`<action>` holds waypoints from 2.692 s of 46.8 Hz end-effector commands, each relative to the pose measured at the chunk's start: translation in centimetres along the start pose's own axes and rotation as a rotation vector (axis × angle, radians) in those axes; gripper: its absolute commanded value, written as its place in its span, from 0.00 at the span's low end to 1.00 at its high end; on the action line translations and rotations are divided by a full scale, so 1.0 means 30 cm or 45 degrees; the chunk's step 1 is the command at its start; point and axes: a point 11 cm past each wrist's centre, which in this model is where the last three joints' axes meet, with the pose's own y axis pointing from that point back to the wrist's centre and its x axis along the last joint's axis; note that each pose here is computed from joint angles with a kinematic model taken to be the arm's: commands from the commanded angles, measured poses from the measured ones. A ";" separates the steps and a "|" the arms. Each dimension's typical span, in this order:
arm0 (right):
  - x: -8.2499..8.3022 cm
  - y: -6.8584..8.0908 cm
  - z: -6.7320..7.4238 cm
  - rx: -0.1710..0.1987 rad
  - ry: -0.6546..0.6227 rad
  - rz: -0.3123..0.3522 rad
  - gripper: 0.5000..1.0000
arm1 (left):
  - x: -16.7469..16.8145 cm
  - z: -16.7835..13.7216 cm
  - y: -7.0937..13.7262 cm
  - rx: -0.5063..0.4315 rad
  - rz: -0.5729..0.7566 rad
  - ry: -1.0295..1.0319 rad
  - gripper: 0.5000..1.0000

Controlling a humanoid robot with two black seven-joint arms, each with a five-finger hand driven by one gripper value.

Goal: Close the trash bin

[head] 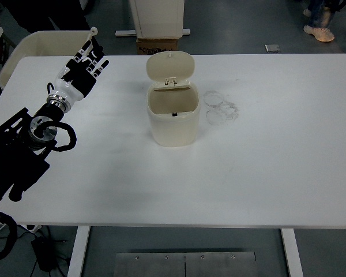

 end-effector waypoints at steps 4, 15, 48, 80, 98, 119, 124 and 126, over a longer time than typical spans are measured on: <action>0.000 0.000 0.000 0.000 0.000 0.000 0.99 | 0.001 0.013 0.001 -0.006 -0.002 -0.005 1.00; 0.000 0.000 0.000 0.000 0.000 0.000 0.99 | -0.041 0.030 -0.015 -0.012 -0.039 -0.009 1.00; 0.000 0.000 0.000 0.000 0.000 0.000 0.99 | -0.240 0.287 -0.011 -0.090 -0.235 -0.180 1.00; 0.001 0.000 0.000 0.000 0.000 0.002 0.99 | -0.549 0.295 -0.032 0.219 -0.509 -0.821 1.00; 0.000 0.000 0.000 0.002 0.000 0.000 0.99 | -0.704 0.282 -0.023 0.303 -0.697 -1.241 1.00; 0.000 0.000 0.000 0.000 0.000 0.000 0.99 | -0.761 0.235 -0.013 0.418 -0.793 -1.779 1.00; 0.000 0.000 0.000 0.000 0.000 0.000 0.99 | -0.752 0.230 -0.014 0.430 -0.794 -1.865 1.00; 0.000 0.000 0.000 0.002 0.000 0.000 0.99 | -0.750 0.231 -0.015 0.430 -0.792 -1.875 1.00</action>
